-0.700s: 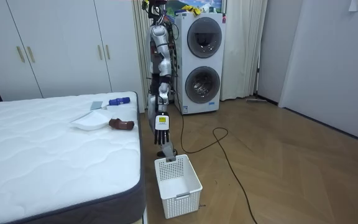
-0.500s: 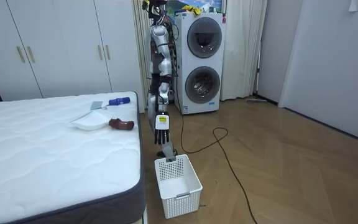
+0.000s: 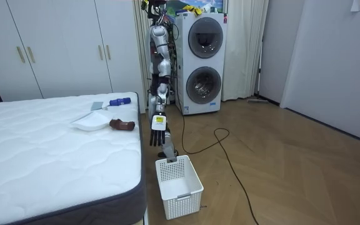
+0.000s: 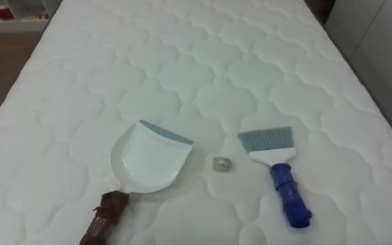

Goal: Clean bed

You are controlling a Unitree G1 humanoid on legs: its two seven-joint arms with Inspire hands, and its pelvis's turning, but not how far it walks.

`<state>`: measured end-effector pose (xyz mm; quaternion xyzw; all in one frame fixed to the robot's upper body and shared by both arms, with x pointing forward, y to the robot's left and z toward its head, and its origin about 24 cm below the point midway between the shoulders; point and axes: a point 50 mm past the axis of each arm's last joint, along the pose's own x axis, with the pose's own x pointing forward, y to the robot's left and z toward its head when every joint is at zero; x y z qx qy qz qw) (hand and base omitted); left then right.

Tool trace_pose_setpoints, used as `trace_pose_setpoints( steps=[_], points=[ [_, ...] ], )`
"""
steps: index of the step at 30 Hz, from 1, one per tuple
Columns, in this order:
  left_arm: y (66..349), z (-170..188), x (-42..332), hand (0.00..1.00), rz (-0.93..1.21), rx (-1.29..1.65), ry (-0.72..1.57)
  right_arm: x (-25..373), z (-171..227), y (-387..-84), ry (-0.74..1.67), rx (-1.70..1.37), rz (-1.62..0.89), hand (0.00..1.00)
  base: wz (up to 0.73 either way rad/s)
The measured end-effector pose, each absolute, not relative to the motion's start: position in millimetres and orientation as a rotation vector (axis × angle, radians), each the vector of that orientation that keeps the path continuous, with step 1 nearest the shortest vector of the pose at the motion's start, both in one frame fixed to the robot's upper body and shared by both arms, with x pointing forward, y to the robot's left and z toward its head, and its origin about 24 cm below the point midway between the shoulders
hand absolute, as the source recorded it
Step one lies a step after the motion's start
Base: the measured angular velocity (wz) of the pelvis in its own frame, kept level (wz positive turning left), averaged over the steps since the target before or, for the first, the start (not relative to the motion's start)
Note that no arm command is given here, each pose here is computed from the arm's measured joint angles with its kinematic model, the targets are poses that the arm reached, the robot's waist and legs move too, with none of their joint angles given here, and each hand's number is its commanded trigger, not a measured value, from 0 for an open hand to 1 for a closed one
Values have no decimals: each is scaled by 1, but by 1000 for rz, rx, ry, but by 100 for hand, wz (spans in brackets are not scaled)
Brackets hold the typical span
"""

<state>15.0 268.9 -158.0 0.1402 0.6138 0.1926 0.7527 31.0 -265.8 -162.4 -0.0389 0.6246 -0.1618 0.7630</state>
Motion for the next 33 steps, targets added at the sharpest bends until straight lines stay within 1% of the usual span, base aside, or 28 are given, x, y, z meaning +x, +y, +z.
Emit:
trace_pose_setpoints(
  steps=[5, 10, 13, 15, 18, 19, 21, 24, 33],
  points=[
    [280, -152, 11, 0, 608, 289, 1289, 30, -162, -267, 1361, -102, -358, 0, -2],
    [289, -144, 18, 0, 694, 360, 1205, 32, -162, -268, 1348, -110, -360, 0, 6],
    [295, -135, 36, 0, 738, 393, 1102, 33, -161, -269, 1349, -130, -342, 0, 9],
    [302, -121, 60, 0, 792, 418, 958, 33, -161, -270, 1346, -140, -338, 0, 8],
    [306, -109, 79, 0, 832, 457, 840, 35, -160, -270, 1329, -152, -325, 0, 4],
    [305, -106, 83, 0, 832, 467, 816, 35, -160, -270, 1329, -154, -323, 0, 14],
    [301, -90, 104, 0, 800, 530, 689, 34, -160, -271, 1334, -159, -313, 0, 13],
    [291, -82, 120, 0, 733, 587, 601, 40, -159, -270, 1308, -174, -290, 0, 1],
    [265, -76, 148, 0, 574, 592, 507, 43, -161, -264, 1302, -156, -248, 0, 3]
  ],
)
